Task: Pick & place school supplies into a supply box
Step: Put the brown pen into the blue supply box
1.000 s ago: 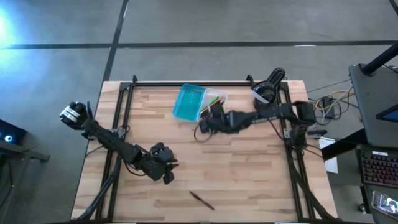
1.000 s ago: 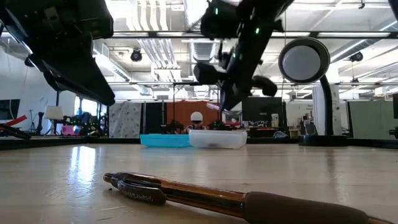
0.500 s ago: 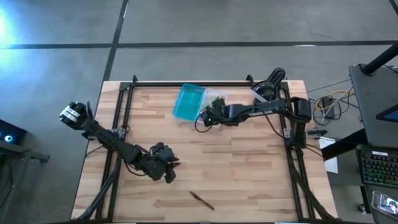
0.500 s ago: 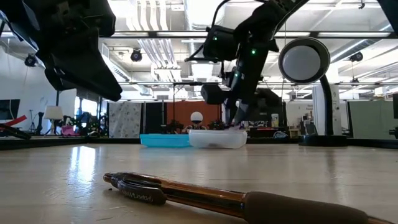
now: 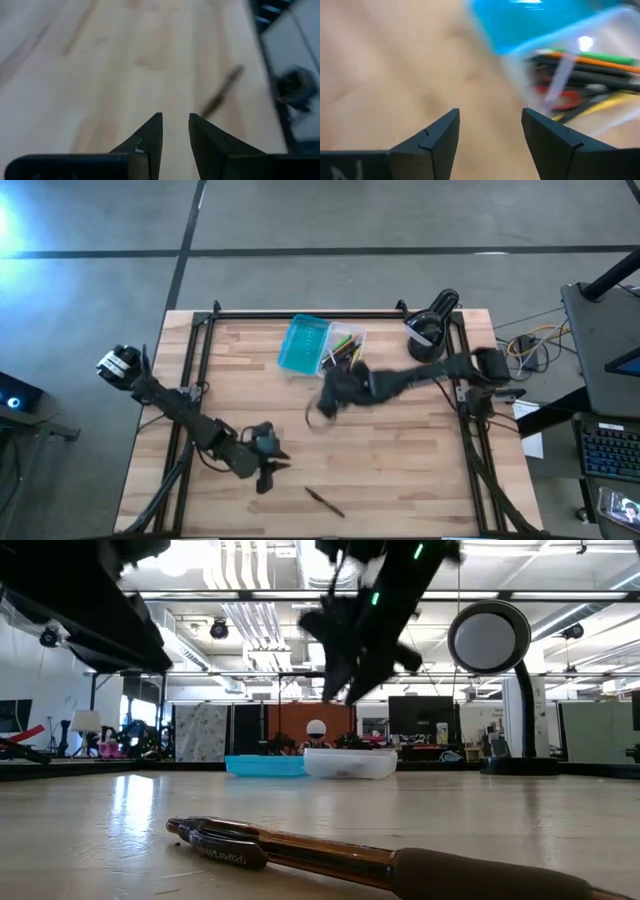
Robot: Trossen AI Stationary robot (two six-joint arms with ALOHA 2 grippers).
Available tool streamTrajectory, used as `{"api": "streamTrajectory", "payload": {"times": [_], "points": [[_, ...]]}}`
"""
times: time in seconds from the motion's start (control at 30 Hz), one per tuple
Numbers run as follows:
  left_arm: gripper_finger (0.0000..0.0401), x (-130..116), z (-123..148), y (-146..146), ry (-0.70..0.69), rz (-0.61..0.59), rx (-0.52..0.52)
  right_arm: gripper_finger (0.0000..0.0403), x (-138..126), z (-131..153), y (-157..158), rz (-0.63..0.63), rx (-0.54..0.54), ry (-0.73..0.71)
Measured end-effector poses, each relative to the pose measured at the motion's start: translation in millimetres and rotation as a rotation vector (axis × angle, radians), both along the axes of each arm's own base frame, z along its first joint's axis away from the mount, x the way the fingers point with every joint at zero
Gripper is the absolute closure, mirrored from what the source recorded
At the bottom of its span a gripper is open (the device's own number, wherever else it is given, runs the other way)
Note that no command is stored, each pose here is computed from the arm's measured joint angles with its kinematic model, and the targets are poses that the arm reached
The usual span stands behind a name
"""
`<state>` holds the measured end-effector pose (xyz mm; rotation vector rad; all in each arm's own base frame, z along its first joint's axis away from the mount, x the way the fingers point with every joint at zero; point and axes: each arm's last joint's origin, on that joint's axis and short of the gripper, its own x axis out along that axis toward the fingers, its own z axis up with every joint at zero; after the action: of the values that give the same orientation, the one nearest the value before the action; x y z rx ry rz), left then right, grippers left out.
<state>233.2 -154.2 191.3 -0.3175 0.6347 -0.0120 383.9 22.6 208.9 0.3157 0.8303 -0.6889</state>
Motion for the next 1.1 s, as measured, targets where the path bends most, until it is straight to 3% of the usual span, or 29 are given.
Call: {"api": "streamTrajectory", "payload": {"times": [0.13, 0.23, 0.43, 0.7, 0.97, 1.1], "points": [[0.0323, 7.5, -0.8, -11.1, -0.064, -0.143, 0.032, 0.0197, -10.3, 10.8, 59.6, 0.14, 0.023, -0.008], [0.0323, 21.3, -6.4, -16.3, -0.045, -0.208, 0.077, 0.0197, -25.4, 14.9, 93.6, 0.129, 0.089, -0.016], [0.0323, 60.0, -21.2, -39.9, -0.018, -0.474, 0.192, 0.0197, -56.9, 14.7, 142.1, 0.081, 0.171, -0.005], [0.0323, 94.0, -40.2, -61.8, 0.018, -0.58, 0.29, 0.0197, -69.8, 12.9, 158.2, 0.045, 0.202, -0.005], [0.0323, 118.2, -38.4, -73.2, 0.142, -0.536, 0.478, 0.0197, -75.6, 12.4, 165.7, 0.064, 0.197, 0.005], [0.0323, 127.3, -31.8, -77.5, 0.147, -0.522, 0.491, 0.0197, -80.1, 12.1, 170.5, 0.081, 0.185, 0.016]]}}
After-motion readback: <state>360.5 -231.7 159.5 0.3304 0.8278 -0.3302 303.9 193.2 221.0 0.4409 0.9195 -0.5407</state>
